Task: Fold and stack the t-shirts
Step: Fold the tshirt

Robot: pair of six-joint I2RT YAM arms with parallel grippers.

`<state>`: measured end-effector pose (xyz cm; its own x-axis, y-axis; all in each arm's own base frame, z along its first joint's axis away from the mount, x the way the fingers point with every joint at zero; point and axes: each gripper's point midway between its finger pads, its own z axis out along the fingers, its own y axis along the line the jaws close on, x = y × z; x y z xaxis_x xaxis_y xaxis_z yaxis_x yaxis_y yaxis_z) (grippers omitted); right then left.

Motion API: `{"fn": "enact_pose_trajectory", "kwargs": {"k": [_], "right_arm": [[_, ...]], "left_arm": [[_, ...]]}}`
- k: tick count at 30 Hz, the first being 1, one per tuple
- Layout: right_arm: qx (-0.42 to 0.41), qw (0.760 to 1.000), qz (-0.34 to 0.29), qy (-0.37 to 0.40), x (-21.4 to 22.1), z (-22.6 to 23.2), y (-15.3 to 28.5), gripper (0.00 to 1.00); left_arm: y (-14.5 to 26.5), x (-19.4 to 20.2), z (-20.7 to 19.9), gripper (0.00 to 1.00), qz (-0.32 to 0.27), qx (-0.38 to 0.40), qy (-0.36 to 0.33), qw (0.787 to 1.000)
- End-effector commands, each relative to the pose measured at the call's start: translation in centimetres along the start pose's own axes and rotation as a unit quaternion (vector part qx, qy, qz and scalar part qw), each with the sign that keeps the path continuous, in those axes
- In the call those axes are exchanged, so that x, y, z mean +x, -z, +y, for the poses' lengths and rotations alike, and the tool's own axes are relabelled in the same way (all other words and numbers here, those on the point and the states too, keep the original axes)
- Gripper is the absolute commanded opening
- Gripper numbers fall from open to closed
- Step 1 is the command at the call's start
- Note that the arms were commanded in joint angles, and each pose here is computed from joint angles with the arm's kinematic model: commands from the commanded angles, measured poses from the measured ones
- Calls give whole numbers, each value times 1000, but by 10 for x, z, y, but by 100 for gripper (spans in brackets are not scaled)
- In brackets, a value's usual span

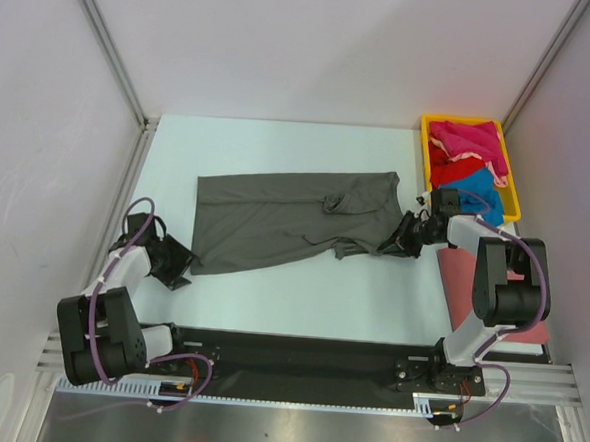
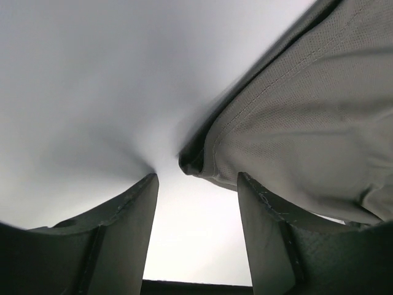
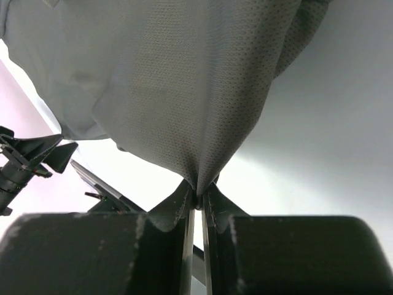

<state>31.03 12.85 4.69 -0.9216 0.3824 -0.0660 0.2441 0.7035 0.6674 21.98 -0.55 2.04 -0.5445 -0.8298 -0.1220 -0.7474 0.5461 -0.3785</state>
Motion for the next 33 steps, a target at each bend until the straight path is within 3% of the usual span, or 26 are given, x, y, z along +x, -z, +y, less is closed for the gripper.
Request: {"fn": "enact_pose_trajectory", "kwargs": {"k": [1, 8, 10, 15, 23, 33], "right_arm": [[-16, 1000, 0, 5, 1, 19, 15, 12], [-13, 1000, 8, 4, 2, 19, 25, 13], [-13, 1000, 9, 5, 2, 21, 28, 12], [-3, 1000, 23, -4, 12, 18, 33, 13], [97, 994, 40, -25, 17, -33, 33, 12], [100, 995, 23, 5, -27, -18, 40, 11]], "left_arm": [[-7, -13, 1, 59, -20, -6, 31, 999], [-19, -22, 1, 39, -22, -16, 9, 1000], [-21, -20, 0, 38, -15, -11, 7, 1000], [-13, -24, 1, 2, -31, -14, -7, 999], [3, -40, -1, 0, -64, -25, -12, 998], [13, -53, -6, 0, -70, -37, -57, 995]]}}
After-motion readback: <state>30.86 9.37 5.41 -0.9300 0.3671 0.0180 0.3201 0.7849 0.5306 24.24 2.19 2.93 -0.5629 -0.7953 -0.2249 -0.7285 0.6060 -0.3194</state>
